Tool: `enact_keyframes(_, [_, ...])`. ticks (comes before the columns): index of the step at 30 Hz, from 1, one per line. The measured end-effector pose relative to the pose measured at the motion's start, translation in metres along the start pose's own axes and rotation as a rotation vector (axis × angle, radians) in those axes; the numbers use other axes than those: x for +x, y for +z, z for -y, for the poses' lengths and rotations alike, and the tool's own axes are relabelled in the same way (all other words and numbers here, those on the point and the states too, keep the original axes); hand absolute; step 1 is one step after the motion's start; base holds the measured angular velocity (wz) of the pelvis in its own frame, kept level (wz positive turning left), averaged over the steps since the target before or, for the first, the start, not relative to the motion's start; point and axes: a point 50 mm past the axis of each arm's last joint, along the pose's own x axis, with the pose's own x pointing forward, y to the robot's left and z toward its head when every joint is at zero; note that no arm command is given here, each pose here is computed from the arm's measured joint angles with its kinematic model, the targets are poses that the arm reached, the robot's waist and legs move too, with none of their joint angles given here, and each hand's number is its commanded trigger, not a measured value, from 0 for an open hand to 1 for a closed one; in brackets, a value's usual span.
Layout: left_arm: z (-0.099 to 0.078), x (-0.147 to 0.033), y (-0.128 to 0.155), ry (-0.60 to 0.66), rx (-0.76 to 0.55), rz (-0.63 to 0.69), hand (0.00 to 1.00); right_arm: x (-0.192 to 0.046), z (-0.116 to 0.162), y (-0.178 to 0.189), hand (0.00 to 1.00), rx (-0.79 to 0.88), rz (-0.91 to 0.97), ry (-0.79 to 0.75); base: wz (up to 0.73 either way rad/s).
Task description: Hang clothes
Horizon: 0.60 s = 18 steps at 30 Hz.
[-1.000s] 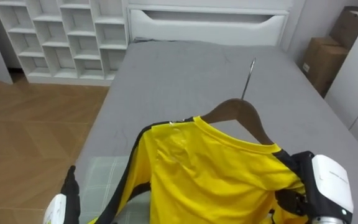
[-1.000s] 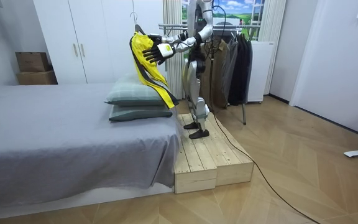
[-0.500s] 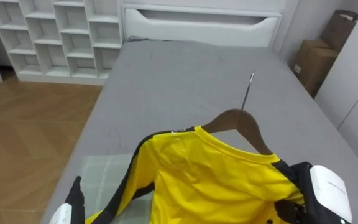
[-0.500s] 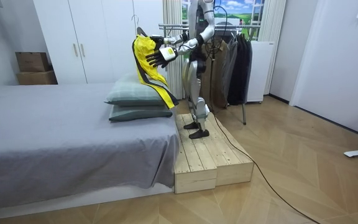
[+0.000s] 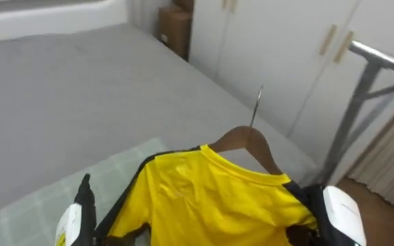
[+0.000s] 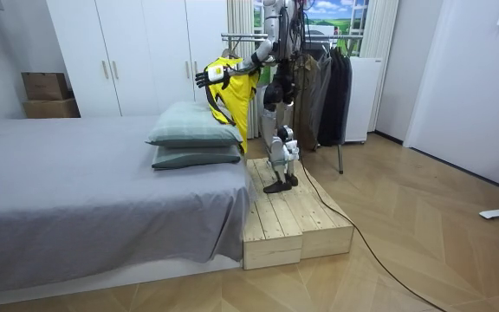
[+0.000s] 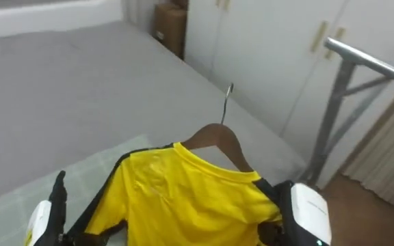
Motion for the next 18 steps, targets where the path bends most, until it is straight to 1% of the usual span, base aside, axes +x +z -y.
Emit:
enact_keyframes(1, [-0.001, -0.001, -0.001, 0.006, 0.002, -0.006, 0.00, 0.000, 0.000, 0.002, 1.00, 0.005, 0.005, -0.003, -0.62])
enact_keyframes(5, [-0.005, -0.001, -0.006, 0.047, 0.015, -0.031, 0.00, 0.012, 0.015, 0.031, 1.00, 0.009, 0.128, -0.061, -0.76])
enact_keyframes(7, [-0.001, -0.003, -0.011, 0.062, 0.014, -0.062, 0.00, 0.021, 0.023, 0.046, 1.00, -0.003, 0.193, -0.095, -1.01])
enact_keyframes(9, [0.006, -0.013, -0.020, 0.058, -0.015, -0.124, 0.00, 0.027, 0.032, 0.065, 1.00, -0.014, 0.272, -0.134, -1.09])
enact_keyframes(12, [0.015, -0.023, -0.023, 0.060, -0.035, -0.154, 0.00, 0.029, 0.039, 0.072, 1.00, -0.023, 0.306, -0.163, -1.11])
enact_keyframes(15, [0.018, -0.025, -0.020, 0.085, -0.048, -0.155, 0.00, 0.029, 0.039, 0.072, 1.00, -0.036, 0.311, -0.159, -1.15])
enact_keyframes(18, [0.019, -0.025, -0.017, 0.098, -0.054, -0.147, 0.00, 0.026, 0.039, 0.067, 1.00, -0.046, 0.300, -0.143, -0.64])
